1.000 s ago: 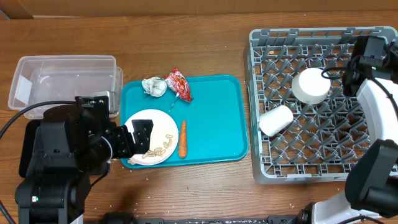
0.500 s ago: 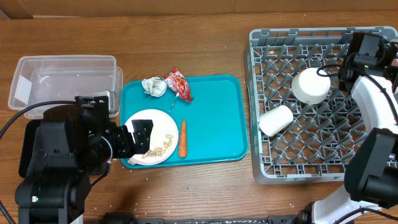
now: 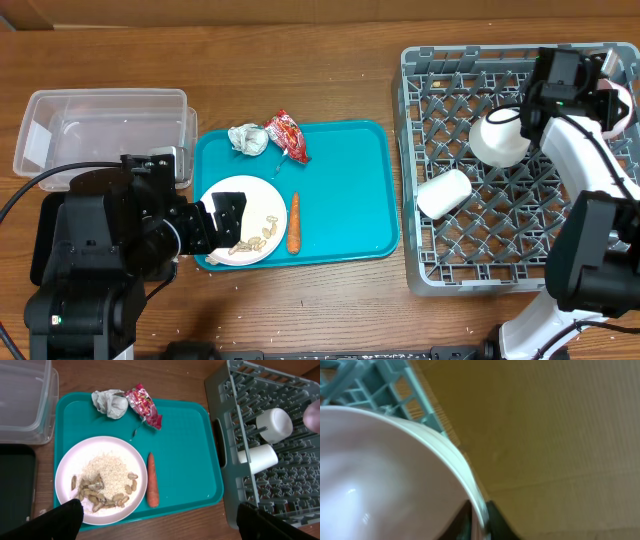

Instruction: Sort waste into correct bins and load items into the dishwasher

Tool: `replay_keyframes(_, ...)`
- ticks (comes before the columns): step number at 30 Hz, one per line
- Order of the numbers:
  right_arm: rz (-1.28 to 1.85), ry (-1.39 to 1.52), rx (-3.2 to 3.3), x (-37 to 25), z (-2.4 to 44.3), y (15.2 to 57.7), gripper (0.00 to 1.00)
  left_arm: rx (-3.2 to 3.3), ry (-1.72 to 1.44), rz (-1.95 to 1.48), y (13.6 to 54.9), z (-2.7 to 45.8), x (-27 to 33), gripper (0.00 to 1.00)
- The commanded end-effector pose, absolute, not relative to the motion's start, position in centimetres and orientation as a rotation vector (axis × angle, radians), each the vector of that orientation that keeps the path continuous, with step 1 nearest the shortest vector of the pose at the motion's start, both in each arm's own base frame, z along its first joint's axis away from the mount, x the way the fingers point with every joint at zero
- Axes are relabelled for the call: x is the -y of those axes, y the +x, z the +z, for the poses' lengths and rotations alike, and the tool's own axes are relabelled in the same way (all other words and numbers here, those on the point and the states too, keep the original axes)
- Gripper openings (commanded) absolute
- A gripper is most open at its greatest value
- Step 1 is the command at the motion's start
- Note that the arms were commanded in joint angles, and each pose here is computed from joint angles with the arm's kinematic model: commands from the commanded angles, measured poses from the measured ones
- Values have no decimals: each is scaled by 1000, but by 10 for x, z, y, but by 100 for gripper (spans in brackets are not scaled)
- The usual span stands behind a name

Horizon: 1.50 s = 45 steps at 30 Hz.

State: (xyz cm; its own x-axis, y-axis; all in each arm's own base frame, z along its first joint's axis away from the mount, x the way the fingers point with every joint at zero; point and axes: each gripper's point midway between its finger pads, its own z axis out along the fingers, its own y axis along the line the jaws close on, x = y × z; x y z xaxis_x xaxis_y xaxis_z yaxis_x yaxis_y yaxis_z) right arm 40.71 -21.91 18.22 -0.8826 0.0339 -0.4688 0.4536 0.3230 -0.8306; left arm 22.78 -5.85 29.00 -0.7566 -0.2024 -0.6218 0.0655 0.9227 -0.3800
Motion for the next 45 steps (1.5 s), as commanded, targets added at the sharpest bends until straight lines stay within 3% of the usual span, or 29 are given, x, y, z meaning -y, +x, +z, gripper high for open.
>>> replay_keyframes(1,-1594,365,-2240,206,179,415,42,-2354,-62,-499,228,299,59,100)
replay_keyframes(3,-1600,353,-2232,201,180,417,57,-2354,-62,-499,228,299,59,100)
replay_keyframes(6,-1601,328,-2220,190,182,421,65,-2354,-62,-499,228,299,59,100)
replay_keyframes(9,-1588,301,-2217,180,182,425,40,-2354,-62,-499,228,299,59,100)
replay_keyframes(13,-1579,315,-2191,172,184,427,40,-2354,-62,-499,228,299,59,100)
replay_keyframes(14,-1583,324,-2177,169,185,428,41,-2354,-62,-499,228,299,59,100)
replay_keyframes(16,-1560,371,-2134,163,190,429,56,-2354,-62,-499,228,299,59,100)
replay_keyframes(19,-1423,411,-2104,150,201,435,67,-2354,-62,-499,228,299,59,100)
replay_keyframes(23,-976,493,-2180,129,217,443,74,-2354,-62,-499,228,299,59,100)
replay_keyframes(29,-34,709,-2268,112,241,443,75,-2354,-62,-499,228,299,59,100)
replay_keyframes(32,202,908,-2235,152,239,420,74,-2354,-62,-499,228,299,59,100)
replay_keyframes(39,241,1285,-2218,232,195,370,68,-2354,-62,-499,228,299,59,100)
replay_keyframes(45,286,1395,-2293,242,145,368,63,-2354,-62,-499,228,299,59,100)
